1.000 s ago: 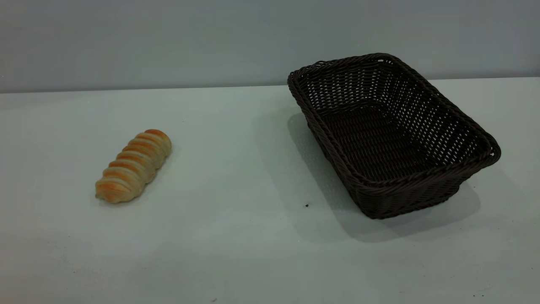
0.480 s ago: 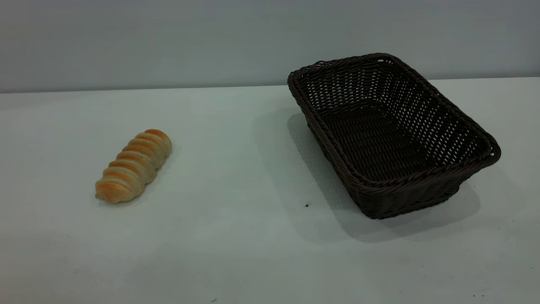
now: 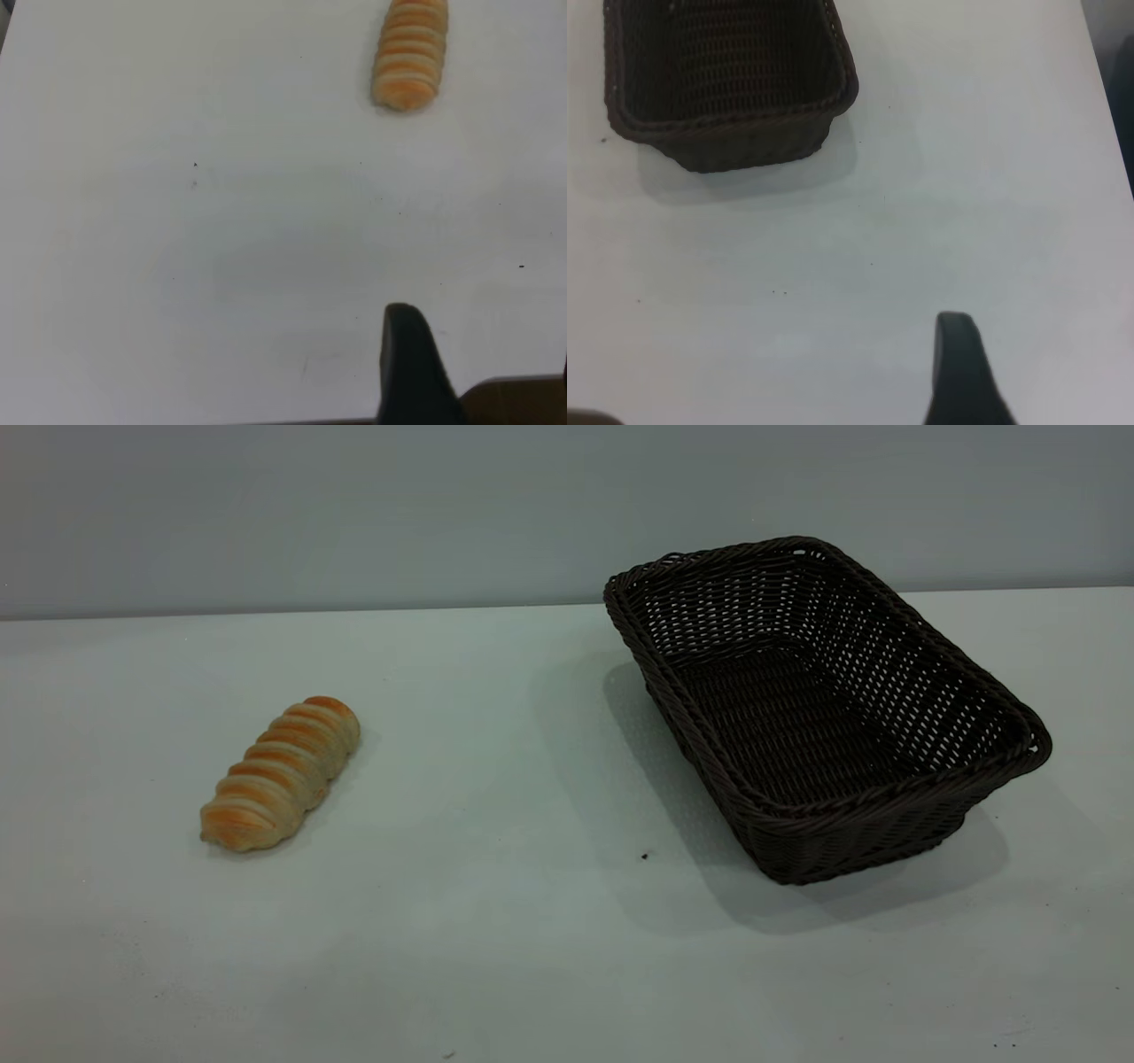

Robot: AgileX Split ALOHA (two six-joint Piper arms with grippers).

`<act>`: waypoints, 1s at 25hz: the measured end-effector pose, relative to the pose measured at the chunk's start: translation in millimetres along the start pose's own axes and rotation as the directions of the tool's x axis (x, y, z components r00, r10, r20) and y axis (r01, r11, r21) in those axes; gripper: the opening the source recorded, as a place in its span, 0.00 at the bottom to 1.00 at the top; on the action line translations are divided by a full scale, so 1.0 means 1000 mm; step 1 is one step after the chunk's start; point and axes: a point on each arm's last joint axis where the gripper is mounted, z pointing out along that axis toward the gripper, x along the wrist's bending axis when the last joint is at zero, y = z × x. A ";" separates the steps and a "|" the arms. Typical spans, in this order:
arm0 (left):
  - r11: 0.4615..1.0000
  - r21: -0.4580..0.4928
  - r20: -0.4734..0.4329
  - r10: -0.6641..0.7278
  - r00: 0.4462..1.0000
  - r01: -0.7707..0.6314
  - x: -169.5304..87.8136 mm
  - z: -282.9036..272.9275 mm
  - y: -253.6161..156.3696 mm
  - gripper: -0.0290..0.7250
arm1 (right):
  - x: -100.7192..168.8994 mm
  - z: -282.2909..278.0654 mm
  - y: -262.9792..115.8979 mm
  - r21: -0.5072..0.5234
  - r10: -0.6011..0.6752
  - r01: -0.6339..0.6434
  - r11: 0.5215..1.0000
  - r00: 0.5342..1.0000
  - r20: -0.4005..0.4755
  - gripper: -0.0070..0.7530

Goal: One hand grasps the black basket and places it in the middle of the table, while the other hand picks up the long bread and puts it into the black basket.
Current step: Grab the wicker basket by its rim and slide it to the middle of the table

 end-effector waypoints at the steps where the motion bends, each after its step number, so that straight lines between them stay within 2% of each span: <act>1: 1.000 0.000 0.000 0.000 1.000 0.000 0.000 0.000 0.000 0.63 | 0.000 0.000 0.000 0.000 0.000 0.000 1.000 1.000 0.000 0.64; 25: 1.000 0.000 0.000 0.000 1.000 0.000 0.000 0.000 0.000 0.63 | 0.000 0.000 0.000 0.000 -0.007 0.007 1.000 1.000 0.000 0.64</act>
